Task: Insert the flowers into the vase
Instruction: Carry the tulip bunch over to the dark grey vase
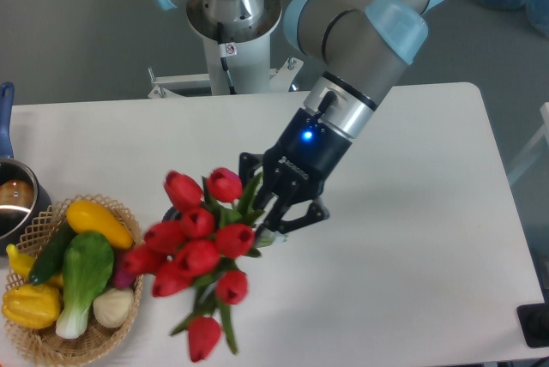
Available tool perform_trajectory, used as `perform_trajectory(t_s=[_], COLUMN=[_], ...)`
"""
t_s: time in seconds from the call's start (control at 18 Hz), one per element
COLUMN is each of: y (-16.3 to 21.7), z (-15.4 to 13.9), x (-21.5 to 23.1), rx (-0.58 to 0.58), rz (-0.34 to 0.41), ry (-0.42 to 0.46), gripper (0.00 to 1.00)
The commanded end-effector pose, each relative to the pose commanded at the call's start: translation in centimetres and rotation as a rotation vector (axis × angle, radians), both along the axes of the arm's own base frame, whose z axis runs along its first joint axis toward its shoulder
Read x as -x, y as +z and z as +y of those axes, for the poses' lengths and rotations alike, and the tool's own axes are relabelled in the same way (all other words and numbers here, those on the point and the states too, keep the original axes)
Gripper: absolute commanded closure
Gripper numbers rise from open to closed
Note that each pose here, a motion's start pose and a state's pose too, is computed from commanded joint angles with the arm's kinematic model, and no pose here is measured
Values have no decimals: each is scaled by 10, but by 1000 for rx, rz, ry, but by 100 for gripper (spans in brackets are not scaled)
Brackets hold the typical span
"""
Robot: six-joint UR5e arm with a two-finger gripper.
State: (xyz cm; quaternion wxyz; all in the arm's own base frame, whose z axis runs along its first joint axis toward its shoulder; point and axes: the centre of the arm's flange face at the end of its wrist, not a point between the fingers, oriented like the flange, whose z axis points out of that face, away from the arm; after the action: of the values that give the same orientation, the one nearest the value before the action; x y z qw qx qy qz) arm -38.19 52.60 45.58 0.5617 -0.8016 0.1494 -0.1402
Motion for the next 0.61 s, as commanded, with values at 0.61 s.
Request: perform_trajectory(t_s=[0.61], y=[-24], z=[-15], x=[-40], rx=[-128], rz=[-141], ry=[-96], gripper=[92])
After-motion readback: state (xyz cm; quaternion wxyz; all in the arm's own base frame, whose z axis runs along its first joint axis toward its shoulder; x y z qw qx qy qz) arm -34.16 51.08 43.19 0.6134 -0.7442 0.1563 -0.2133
